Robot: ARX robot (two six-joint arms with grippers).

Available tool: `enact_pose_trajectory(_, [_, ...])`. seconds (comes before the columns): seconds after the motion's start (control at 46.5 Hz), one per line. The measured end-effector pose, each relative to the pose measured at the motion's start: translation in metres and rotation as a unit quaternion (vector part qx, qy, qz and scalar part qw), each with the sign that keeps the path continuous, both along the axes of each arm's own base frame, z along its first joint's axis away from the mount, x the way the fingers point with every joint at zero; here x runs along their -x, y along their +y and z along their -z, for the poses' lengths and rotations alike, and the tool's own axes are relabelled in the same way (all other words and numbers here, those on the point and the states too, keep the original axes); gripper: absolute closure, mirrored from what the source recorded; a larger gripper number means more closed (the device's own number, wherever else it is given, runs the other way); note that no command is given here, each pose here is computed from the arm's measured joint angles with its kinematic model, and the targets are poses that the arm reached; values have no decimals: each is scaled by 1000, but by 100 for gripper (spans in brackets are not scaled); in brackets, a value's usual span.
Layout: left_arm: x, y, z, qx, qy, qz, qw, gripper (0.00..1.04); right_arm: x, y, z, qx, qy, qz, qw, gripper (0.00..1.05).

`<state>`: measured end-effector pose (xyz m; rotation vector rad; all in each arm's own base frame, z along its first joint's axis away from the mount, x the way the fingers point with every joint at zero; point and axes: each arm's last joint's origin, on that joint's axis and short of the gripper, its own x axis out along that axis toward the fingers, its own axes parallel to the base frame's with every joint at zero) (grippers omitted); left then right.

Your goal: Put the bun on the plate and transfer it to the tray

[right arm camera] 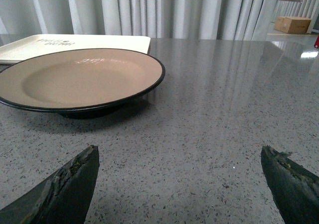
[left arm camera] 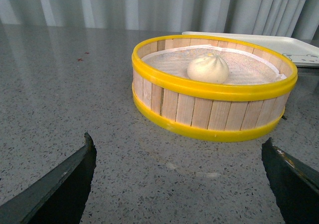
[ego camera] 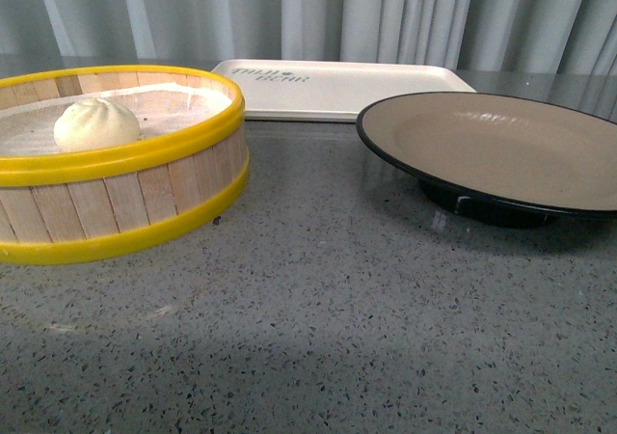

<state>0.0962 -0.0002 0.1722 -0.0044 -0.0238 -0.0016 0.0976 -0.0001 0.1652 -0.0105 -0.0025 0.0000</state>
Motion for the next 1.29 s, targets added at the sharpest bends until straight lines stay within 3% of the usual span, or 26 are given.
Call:
enact_pose_trajectory(1.054, [0,0,0,0,0,0,1000,7,0,0,0,0,0,0,1000,8])
enact_pose_trajectory(1.161, [-5,2,0,63,37,-75,995,7,0,0,0,0,0,0,1000,8])
enact_pose_trajectory(1.29, [-31,8,-35,133,-10,-57,989,7,0,0,0,0,0,0,1000,8])
